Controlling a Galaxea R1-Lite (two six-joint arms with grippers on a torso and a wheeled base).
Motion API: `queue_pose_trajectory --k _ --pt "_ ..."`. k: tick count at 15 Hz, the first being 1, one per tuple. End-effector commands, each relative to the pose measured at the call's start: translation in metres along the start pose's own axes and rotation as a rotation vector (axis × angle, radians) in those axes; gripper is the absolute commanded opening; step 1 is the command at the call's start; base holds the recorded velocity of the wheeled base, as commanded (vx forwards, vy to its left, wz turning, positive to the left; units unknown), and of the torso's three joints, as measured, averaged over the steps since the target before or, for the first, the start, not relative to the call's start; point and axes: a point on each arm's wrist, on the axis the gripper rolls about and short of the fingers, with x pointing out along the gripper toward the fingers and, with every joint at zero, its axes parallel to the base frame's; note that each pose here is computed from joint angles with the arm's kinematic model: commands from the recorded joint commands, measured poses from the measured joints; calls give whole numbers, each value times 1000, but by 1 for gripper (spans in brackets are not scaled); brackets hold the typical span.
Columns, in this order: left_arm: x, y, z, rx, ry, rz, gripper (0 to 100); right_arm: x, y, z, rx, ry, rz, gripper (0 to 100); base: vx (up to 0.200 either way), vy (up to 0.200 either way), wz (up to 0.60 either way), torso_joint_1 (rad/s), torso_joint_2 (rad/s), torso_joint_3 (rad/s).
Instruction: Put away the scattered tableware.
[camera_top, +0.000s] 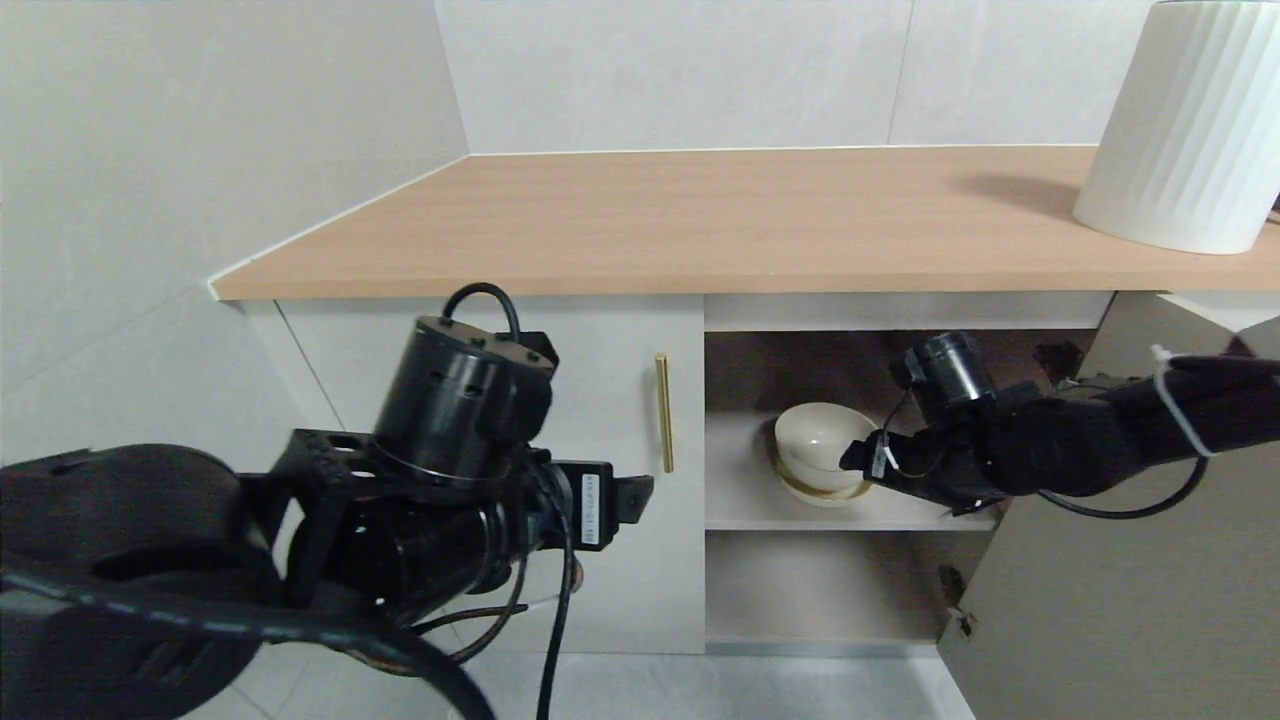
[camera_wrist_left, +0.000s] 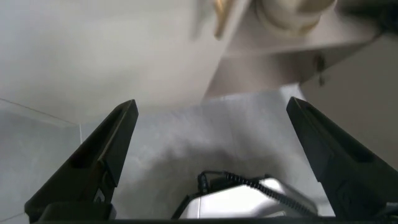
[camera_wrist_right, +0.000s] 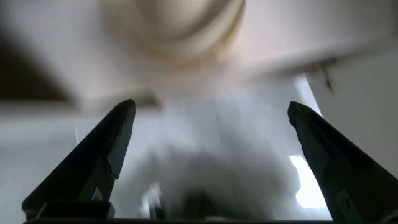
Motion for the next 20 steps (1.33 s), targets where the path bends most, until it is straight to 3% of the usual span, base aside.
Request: queue_pose_trajectory --k 1,4,6,11,20 --pt "-28 19 9 -35 -66 5 100 -103 -9 -11 -73 14 82 100 0 0 0 0 0 0" --pt "-39 43 7 -7 -84 65 100 -145 -31 -21 -73 8 135 100 0 0 0 0 0 0" --pt "-53 54 3 -18 -99 64 100 -160 -40 -26 -128 -2 170 100 0 0 0 0 0 0" --pt "-46 52 -2 -5 -68 61 100 -166 -38 -33 -191 12 185 100 0 0 0 0 0 0" --pt "-48 51 -1 -2 -73 53 100 -166 -39 -36 -205 32 176 100 -200 0 0 4 4 3"
